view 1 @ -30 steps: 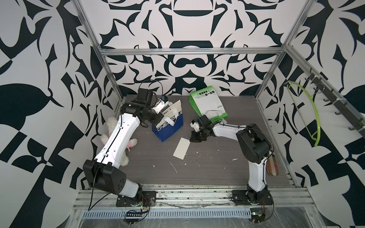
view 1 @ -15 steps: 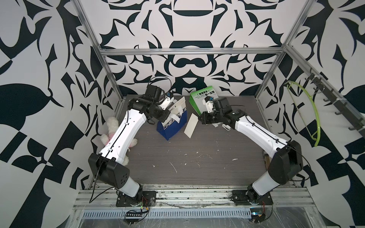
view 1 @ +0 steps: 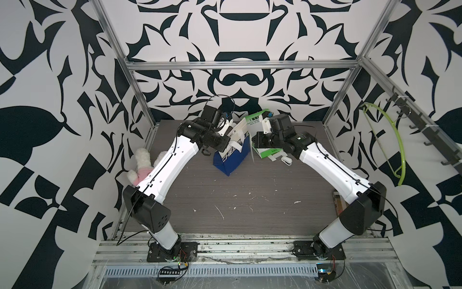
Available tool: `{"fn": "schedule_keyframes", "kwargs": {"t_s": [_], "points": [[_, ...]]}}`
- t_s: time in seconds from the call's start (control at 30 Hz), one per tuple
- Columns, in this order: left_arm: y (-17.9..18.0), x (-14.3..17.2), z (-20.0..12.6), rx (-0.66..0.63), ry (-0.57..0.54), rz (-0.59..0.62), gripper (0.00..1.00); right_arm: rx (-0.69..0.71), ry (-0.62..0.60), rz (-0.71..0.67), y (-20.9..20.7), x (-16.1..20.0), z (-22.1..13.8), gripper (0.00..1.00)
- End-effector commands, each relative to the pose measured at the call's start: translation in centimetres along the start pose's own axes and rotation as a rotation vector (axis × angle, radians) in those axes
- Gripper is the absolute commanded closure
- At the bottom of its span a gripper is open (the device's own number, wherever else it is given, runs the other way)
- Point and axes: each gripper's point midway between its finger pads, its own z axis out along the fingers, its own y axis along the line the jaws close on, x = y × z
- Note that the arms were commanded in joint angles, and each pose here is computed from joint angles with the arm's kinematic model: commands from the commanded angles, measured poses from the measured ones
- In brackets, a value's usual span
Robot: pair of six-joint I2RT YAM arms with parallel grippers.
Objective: Staple the receipts to the bags
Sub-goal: Hold the receipt from the takeout bag.
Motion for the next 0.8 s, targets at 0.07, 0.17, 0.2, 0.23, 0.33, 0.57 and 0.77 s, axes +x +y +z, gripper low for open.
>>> {"fn": "schedule_keyframes", "kwargs": {"t_s": [0.07,0.17,0.2,0.23,0.33,0.57,0.77], "points": [[-1.3,0.5,0.4,0.034,0.071,0.092,1.00,-0.092,-0.094,0.019,3.4,-2.6,-0.7,1.00],[-1.8,0.6,0.6,0.051,0.078,0.126,0.97,-0.127,-0.115,0.049,4.0,-2.7,-0.4,1.00],[-1.9,0.5,0.6,0.055,0.076,0.136,0.93,-0.132,-0.120,0.056,4.1,-2.8,-0.3,1.00],[-2.0,0.4,0.6,0.058,0.069,0.141,0.89,-0.138,-0.120,0.058,4.4,-2.8,-0.3,1.00],[-2.3,0.0,0.4,0.081,0.042,0.160,0.75,-0.145,-0.113,0.063,4.6,-2.6,0.3,1.00],[-2.9,-1.2,-0.4,0.111,-0.017,0.192,0.53,-0.159,-0.109,0.079,4.7,-2.4,0.8,1.00],[-3.0,-2.3,-1.5,0.110,-0.067,0.209,0.49,-0.184,-0.096,0.086,4.9,-1.9,1.1,1.00]]}}
